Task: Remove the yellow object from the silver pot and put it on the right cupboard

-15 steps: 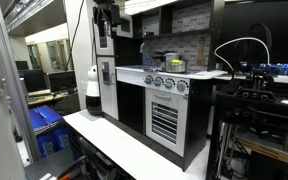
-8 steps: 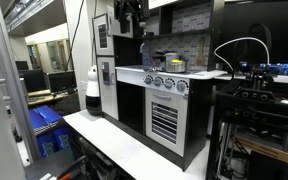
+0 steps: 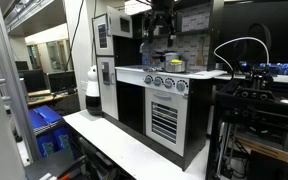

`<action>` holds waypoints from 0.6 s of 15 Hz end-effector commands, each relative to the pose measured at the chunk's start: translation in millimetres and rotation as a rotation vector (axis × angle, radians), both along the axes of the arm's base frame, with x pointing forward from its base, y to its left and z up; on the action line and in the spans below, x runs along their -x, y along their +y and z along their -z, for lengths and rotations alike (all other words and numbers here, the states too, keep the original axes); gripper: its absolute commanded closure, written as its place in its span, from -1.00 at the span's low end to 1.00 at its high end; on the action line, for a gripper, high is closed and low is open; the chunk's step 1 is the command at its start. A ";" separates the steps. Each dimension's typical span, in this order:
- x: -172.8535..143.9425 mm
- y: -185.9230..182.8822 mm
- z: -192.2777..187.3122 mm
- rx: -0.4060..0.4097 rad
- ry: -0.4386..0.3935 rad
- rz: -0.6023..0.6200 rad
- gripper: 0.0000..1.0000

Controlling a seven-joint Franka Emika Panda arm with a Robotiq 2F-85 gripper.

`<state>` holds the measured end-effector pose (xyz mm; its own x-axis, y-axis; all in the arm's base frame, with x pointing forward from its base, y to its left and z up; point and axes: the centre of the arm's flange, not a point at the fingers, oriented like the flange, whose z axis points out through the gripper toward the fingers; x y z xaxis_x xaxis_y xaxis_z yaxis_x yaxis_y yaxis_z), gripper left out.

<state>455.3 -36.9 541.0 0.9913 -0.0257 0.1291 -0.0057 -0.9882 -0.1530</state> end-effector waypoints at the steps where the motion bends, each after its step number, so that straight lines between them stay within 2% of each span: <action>1: -49.7 15.7 -16.9 0.034 -0.004 -0.061 -1.00; 4: -66.9 28.1 -24.8 0.001 0.065 -0.066 -1.00; 5: -44.9 25.7 -14.2 0.019 0.015 -0.054 -1.00; 9: -57.1 29.5 -16.2 0.012 0.044 -0.062 -1.00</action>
